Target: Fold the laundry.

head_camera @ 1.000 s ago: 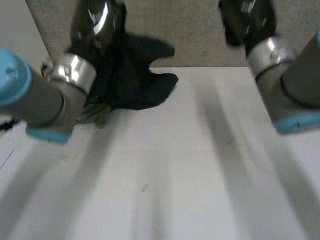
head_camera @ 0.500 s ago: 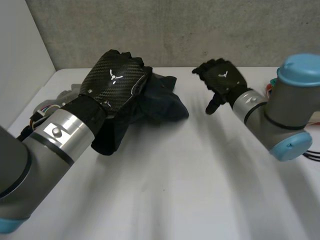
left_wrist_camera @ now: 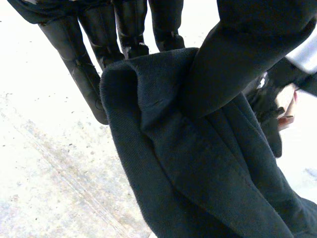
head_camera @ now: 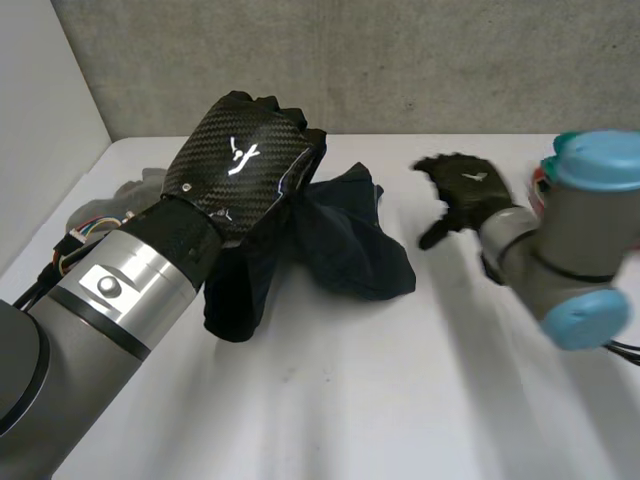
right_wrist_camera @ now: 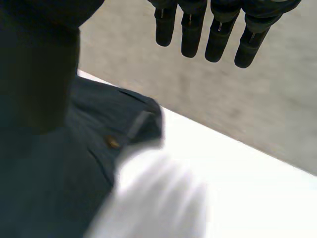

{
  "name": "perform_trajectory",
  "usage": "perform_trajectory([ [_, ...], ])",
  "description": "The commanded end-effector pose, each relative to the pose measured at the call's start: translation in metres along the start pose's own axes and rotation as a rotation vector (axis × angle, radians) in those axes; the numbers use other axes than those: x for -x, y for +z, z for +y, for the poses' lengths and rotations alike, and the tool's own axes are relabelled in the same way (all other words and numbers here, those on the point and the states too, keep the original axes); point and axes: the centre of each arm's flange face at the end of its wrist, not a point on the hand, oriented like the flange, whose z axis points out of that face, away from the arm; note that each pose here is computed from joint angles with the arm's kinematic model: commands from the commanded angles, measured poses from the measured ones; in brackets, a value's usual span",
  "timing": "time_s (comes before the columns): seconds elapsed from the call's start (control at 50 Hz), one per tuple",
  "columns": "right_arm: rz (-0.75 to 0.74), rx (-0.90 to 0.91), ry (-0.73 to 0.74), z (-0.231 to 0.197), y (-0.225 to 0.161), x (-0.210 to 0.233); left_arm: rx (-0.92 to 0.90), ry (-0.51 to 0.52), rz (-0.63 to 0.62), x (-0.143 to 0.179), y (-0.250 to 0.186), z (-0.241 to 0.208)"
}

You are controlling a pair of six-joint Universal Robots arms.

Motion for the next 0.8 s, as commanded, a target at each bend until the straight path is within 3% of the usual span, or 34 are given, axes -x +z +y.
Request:
perform_trajectory([
  [0.02,0.116,0.240,0.078,0.036,-0.047,-0.036,-0.014,0.004,-0.008,0.003,0.002,-0.004],
  [0.12,0.046,0.197,0.216,0.048,-0.051,-0.001,-0.026,0.005,-0.015,0.005,0.003,-0.008],
  [0.26,-0.022,0.130,0.387,0.071,-0.025,0.033,-0.045,0.006,-0.026,0.008,0.004,-0.015],
  [0.4,-0.067,0.102,0.366,0.079,-0.005,0.050,-0.056,0.008,-0.030,0.010,0.006,-0.018],
  [0.54,-0.001,0.074,0.320,0.071,-0.007,0.039,-0.048,0.008,-0.032,0.010,0.007,-0.016],
  [0.64,0.014,-0.077,0.108,0.001,-0.036,0.029,-0.006,0.008,-0.066,0.015,0.003,-0.013],
  [0.68,0.041,-0.138,-0.067,-0.028,-0.050,0.015,0.036,0.002,-0.082,0.019,0.000,-0.009],
  [0.8,0.019,-0.053,-0.496,-0.069,-0.095,0.001,0.126,-0.006,-0.112,0.033,-0.013,-0.009],
])
